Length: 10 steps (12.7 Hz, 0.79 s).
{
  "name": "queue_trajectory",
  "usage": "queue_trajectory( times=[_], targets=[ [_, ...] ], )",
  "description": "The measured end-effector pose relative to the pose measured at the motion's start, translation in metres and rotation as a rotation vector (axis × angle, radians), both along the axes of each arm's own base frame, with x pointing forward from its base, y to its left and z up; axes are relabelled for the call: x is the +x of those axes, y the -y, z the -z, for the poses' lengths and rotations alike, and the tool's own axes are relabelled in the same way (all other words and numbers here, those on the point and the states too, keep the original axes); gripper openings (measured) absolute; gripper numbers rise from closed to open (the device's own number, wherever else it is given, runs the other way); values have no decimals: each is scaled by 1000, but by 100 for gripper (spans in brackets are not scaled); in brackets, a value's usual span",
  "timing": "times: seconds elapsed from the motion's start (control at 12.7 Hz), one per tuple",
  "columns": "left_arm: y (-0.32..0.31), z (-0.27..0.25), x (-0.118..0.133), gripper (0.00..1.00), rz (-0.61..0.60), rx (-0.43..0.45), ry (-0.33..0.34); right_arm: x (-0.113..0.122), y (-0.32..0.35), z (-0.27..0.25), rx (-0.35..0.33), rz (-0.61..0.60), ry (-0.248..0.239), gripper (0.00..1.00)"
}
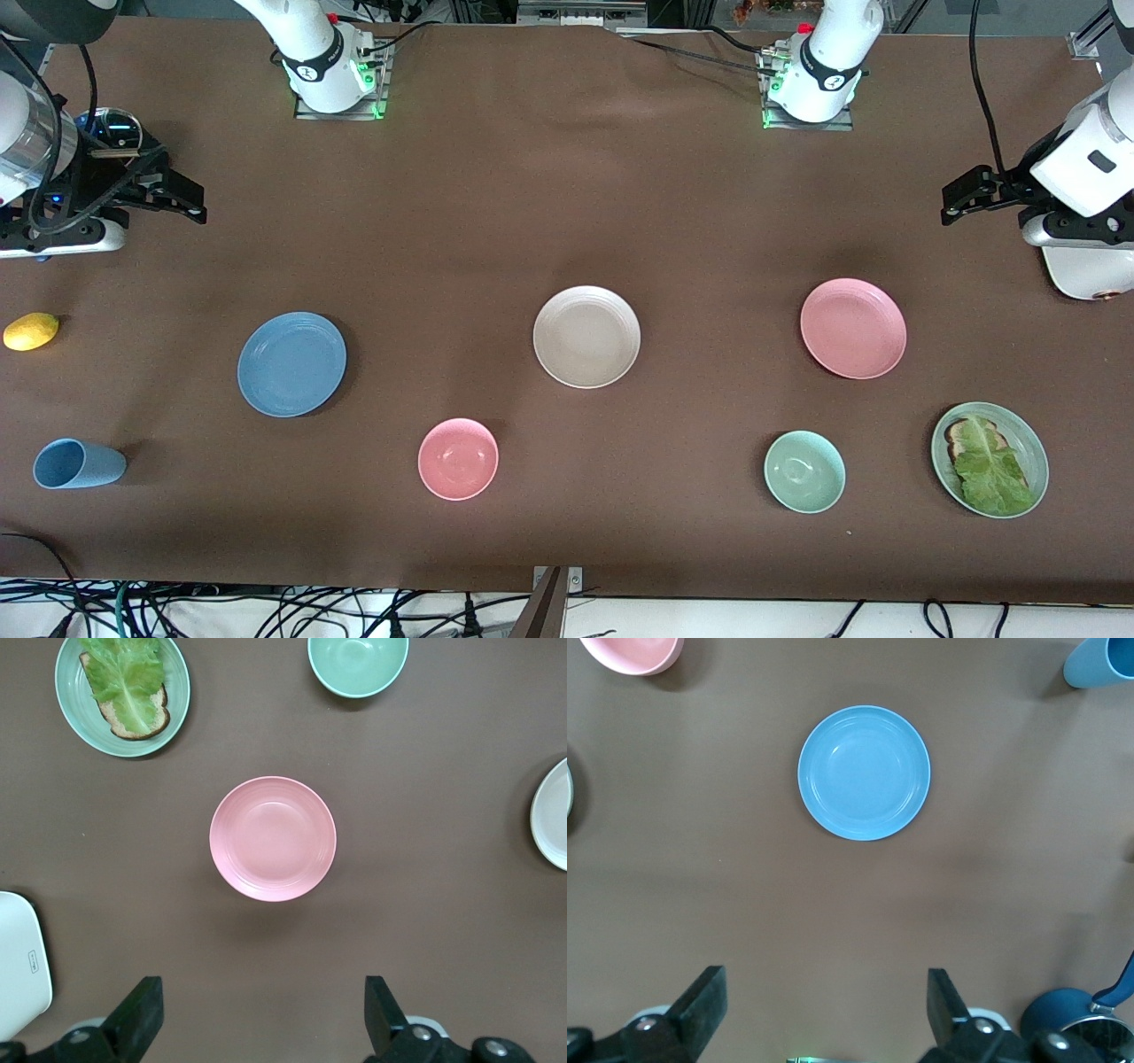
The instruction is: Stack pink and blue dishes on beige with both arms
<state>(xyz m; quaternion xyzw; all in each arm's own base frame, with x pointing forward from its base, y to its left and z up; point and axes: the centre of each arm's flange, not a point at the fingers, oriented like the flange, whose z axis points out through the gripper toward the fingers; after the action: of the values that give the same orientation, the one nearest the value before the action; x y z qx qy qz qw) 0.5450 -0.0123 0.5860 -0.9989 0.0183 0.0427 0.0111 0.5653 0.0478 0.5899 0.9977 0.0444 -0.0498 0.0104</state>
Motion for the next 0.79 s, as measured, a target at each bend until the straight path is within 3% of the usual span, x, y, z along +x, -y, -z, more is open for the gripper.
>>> queue_trajectory(
  times=[0.79],
  targets=[
    [1, 1, 0, 100, 1, 0, -1, 3, 0, -2, 2, -1, 23, 100]
  ],
)
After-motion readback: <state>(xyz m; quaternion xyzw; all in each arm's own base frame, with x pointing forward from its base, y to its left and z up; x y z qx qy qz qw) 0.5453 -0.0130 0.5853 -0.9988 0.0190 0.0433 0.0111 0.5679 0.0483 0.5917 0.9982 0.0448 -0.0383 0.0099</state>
